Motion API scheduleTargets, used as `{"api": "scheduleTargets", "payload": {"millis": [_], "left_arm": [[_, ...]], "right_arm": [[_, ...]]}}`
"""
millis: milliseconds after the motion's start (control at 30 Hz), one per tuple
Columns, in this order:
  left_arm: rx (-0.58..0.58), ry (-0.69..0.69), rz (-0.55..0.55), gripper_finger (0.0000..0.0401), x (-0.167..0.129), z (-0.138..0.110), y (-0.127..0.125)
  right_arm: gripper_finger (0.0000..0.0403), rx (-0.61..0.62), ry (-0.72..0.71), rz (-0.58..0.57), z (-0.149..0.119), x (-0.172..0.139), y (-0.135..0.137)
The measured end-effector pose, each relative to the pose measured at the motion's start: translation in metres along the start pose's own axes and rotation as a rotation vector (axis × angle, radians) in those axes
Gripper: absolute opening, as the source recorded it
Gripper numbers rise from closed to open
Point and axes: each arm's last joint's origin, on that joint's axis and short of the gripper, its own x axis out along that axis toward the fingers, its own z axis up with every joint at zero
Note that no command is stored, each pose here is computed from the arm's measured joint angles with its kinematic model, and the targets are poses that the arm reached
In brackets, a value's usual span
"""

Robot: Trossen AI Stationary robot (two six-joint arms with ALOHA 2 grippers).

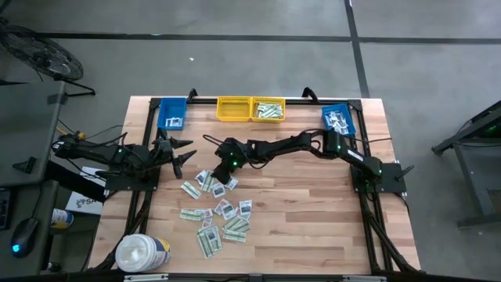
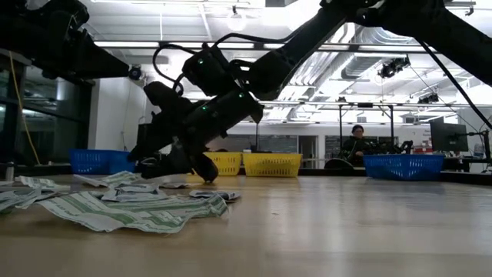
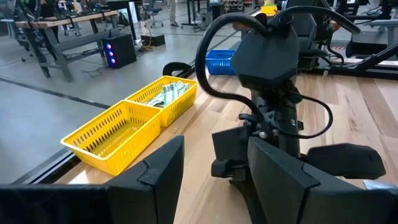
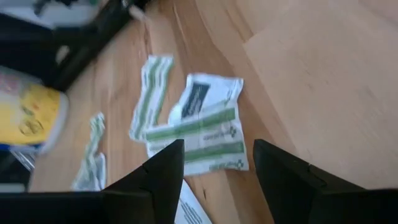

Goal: Pick & Place First Aid Supplies
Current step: Put the green bandage pack into the right yellow bin

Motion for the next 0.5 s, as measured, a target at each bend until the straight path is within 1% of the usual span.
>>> {"api": "scheduleTargets", "payload": {"millis": [100,400,500], "left_arm": [[0.000,0.000,0.000,0.0177,0.000,0.000,0.000],[0.000,0.000,0.000,0.0177,0.000,0.000,0.000],[0.000,0.000,0.000,0.0177,0.000,0.000,0.000]], "right_arm": [[0.0186,-0.034,0.040,-0.034,0.004,0.000,0.004],[0.0186,-0.117,0.146,-0.094,0.033,-0.014,0.015],[0.0186,-0.124,0.162,-0.051,0.037,-0.015,0.015]]}}
